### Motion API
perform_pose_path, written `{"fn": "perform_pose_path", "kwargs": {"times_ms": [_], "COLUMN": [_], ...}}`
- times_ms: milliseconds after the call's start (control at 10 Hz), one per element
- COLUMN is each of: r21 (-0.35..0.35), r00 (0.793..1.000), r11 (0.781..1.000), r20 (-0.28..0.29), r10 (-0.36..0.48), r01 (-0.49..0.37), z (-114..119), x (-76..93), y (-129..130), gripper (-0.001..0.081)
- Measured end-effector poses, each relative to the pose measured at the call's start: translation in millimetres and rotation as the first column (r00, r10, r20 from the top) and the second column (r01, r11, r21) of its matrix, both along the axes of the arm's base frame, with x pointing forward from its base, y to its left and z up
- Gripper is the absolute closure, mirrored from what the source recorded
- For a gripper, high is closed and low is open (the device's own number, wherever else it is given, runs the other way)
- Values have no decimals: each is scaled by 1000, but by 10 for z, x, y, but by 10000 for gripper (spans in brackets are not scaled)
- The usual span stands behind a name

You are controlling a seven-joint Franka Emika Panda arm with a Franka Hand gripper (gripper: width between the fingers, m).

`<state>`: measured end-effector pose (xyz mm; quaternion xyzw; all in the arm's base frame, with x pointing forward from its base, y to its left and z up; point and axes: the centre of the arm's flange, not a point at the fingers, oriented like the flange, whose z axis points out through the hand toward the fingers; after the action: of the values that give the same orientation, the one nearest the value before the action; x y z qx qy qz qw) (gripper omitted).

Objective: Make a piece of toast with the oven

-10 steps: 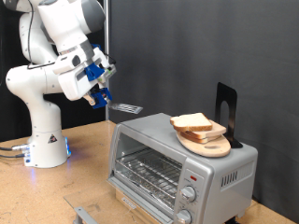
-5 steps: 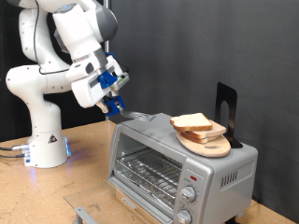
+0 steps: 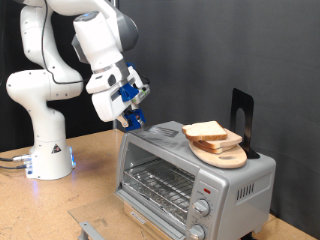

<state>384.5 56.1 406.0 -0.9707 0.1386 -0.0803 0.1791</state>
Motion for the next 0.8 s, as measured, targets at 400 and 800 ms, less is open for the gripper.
{"fn": "perform_pose_path", "kwargs": {"times_ms": [400,800], "r21": [10,40], "r00": [1000,999], "r11": [1000,999], "r20": [18,32], "r10": [-9,-18], "r01": [8,17], "z": [-21,57], "x": [119,211], "y": [99,144], "gripper": [308,308]}}
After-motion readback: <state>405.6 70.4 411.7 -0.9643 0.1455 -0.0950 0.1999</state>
